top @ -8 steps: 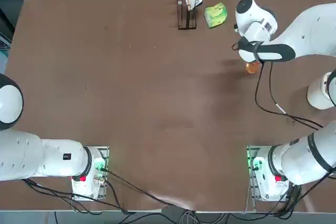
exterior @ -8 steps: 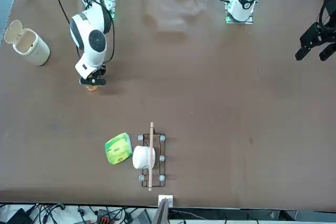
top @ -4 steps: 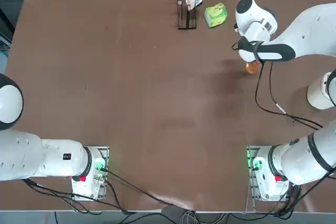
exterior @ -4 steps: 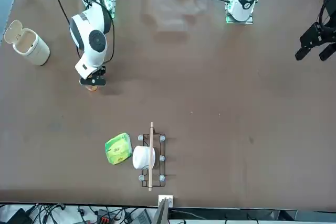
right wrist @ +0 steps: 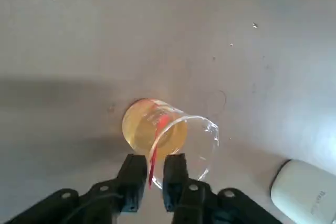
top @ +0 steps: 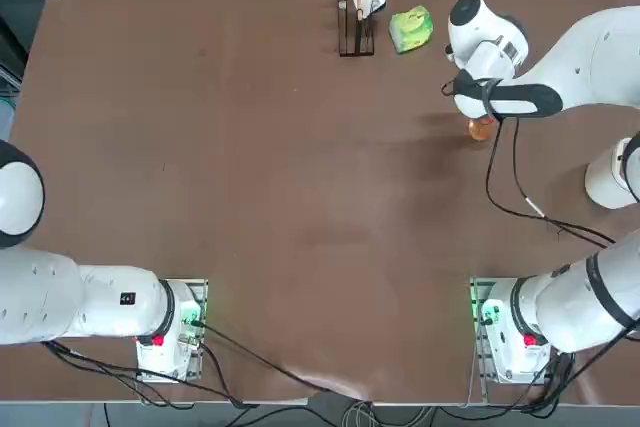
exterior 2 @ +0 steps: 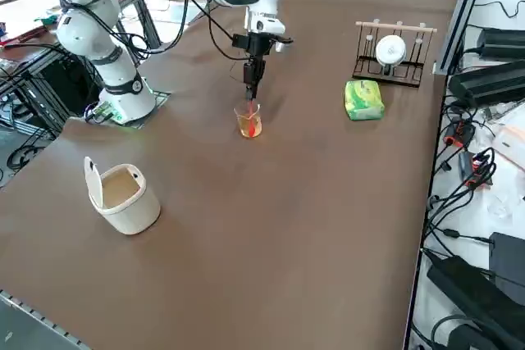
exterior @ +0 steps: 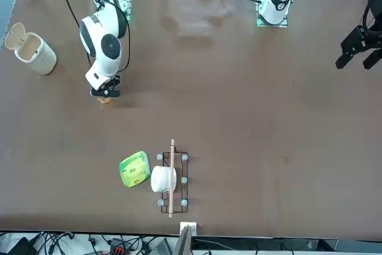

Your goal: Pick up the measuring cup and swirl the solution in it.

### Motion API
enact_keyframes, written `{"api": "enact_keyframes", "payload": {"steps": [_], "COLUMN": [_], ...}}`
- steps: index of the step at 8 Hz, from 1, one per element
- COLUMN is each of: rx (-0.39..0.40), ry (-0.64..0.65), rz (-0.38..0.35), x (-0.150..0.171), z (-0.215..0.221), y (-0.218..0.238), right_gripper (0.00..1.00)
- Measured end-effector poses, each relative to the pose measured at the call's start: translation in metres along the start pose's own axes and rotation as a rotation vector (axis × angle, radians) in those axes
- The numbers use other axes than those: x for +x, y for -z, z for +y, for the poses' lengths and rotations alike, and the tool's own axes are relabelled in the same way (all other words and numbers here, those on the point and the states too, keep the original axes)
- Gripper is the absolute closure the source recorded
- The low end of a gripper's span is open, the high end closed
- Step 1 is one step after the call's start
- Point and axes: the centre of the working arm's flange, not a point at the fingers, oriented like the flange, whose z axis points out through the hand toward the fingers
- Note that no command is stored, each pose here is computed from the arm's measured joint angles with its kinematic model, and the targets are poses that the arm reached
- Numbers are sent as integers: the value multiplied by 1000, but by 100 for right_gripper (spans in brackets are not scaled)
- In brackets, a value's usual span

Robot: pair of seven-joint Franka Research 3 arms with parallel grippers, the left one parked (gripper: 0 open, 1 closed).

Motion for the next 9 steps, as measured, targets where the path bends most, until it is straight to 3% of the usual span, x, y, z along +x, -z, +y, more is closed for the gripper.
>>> {"api": "enact_keyframes", "payload": {"steps": [1,3,7,9], "rx": [0,0,12,127], "ry": [0,-2,-19,5], "rz": [0,1,23,-42], "x": [0,0,17,26], "z": [0,-1,17,48], "y": [0,1,17,14], "right_gripper": [88,98,98,98]}}
